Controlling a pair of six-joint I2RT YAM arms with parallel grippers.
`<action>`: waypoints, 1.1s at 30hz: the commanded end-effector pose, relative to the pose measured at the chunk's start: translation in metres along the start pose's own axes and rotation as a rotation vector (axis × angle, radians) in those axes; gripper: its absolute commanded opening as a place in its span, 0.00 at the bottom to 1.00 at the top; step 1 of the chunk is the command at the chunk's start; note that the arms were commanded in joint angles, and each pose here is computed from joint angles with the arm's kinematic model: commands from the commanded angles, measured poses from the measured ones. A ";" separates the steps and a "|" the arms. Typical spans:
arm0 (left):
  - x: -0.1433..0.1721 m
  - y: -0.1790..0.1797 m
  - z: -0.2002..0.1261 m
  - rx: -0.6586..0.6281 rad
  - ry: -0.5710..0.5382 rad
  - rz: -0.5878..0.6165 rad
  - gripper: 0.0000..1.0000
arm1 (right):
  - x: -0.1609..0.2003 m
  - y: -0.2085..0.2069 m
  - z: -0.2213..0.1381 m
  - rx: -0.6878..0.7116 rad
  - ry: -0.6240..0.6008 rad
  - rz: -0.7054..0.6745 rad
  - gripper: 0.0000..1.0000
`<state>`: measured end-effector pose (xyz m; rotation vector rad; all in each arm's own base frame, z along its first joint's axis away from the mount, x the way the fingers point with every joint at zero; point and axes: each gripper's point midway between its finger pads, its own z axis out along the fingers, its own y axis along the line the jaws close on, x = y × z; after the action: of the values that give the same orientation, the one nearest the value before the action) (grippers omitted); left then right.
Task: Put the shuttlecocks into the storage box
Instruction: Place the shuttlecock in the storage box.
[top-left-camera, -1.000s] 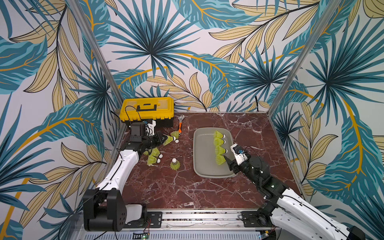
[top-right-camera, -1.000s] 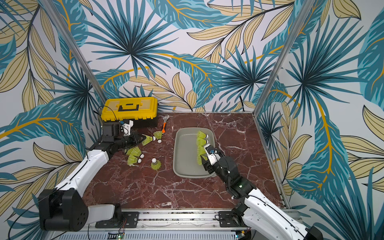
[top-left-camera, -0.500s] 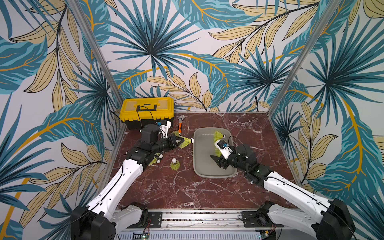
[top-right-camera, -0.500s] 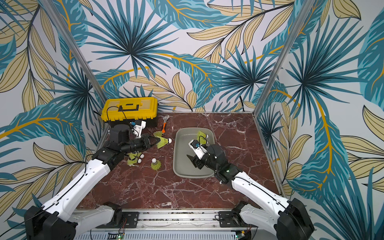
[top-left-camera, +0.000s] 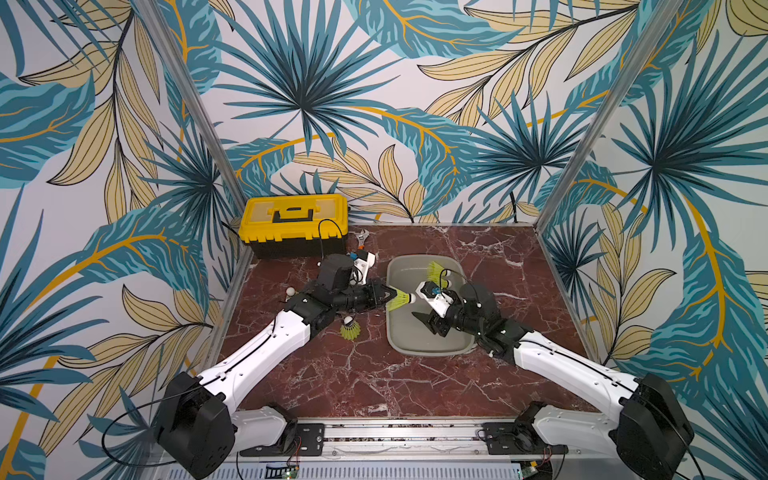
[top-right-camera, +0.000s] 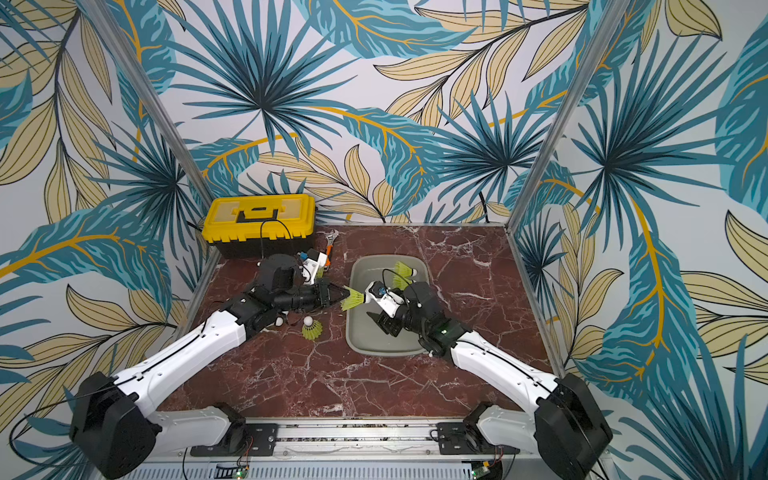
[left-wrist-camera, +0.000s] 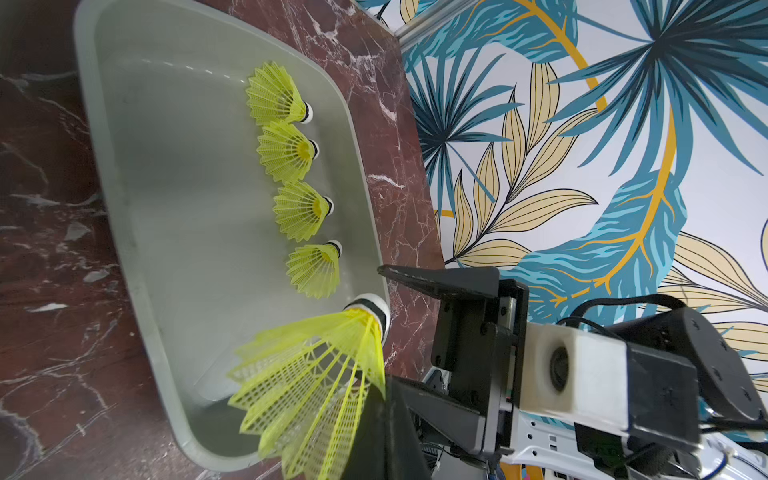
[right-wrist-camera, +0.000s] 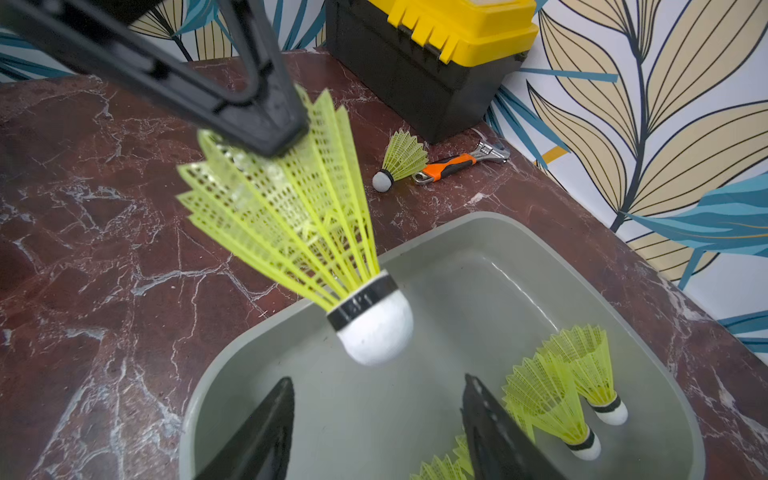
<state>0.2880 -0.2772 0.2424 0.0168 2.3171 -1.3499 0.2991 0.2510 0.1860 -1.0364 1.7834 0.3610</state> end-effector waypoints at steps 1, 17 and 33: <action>-0.006 -0.016 0.004 0.039 -0.020 0.033 0.00 | -0.007 -0.002 0.002 0.005 -0.015 -0.032 0.64; 0.003 -0.014 0.015 0.039 0.025 0.030 0.00 | 0.001 0.008 0.003 -0.053 0.014 -0.089 0.55; 0.006 -0.014 0.017 0.041 0.047 0.039 0.01 | 0.011 0.013 0.009 -0.085 0.054 -0.119 0.24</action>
<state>0.2826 -0.2950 0.2281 0.0555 2.3639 -1.3809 0.2940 0.2586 0.1722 -1.1961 1.7442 0.3415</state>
